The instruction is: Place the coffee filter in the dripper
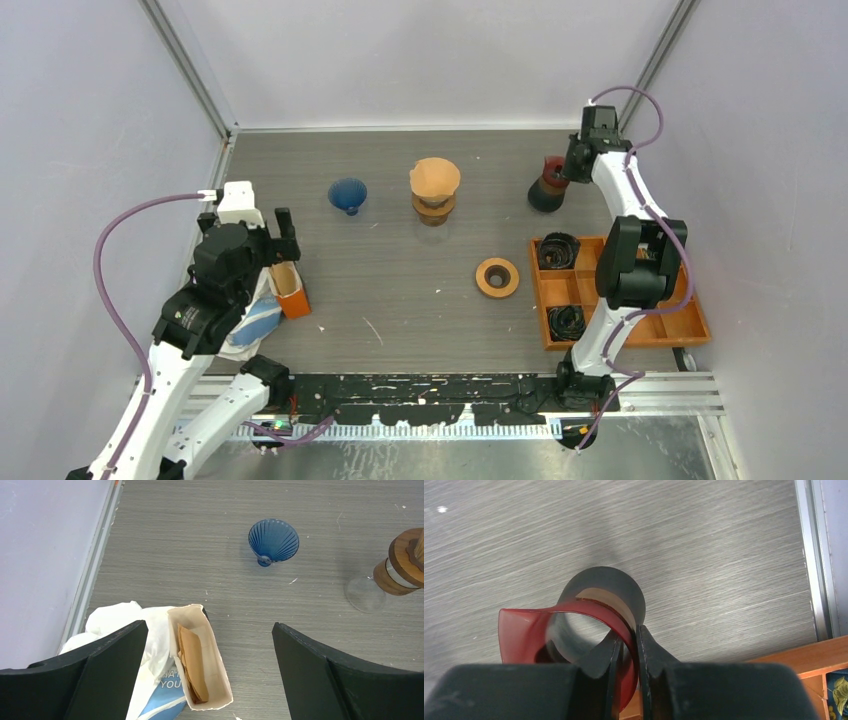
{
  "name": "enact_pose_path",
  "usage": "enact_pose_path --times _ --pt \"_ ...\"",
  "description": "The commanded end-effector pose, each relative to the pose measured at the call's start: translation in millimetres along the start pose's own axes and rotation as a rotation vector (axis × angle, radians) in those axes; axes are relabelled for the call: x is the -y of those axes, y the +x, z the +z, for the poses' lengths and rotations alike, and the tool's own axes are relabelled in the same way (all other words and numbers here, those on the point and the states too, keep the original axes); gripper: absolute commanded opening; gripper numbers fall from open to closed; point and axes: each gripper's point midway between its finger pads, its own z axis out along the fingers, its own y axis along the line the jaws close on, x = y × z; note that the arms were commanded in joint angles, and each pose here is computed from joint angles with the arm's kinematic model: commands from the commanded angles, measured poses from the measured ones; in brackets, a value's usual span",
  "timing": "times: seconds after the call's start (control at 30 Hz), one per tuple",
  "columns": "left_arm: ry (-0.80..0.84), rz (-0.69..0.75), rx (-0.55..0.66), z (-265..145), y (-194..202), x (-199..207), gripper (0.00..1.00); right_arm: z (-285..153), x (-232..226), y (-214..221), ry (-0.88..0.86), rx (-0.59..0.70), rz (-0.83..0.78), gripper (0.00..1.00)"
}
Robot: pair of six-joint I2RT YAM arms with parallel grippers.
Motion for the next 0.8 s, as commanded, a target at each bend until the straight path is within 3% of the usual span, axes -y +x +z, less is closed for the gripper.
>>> enact_pose_path --times 0.0,0.23,0.77 --pt "-0.015 -0.022 0.061 3 -15 -2 0.99 -59 -37 -36 -0.101 0.153 -0.040 0.07" --pt "-0.015 -0.026 0.058 3 -14 -2 0.99 -92 -76 -14 -0.169 0.153 -0.127 0.07" --pt "-0.018 -0.029 0.049 6 -12 -1 0.99 -166 -118 51 -0.311 0.134 -0.254 0.11"
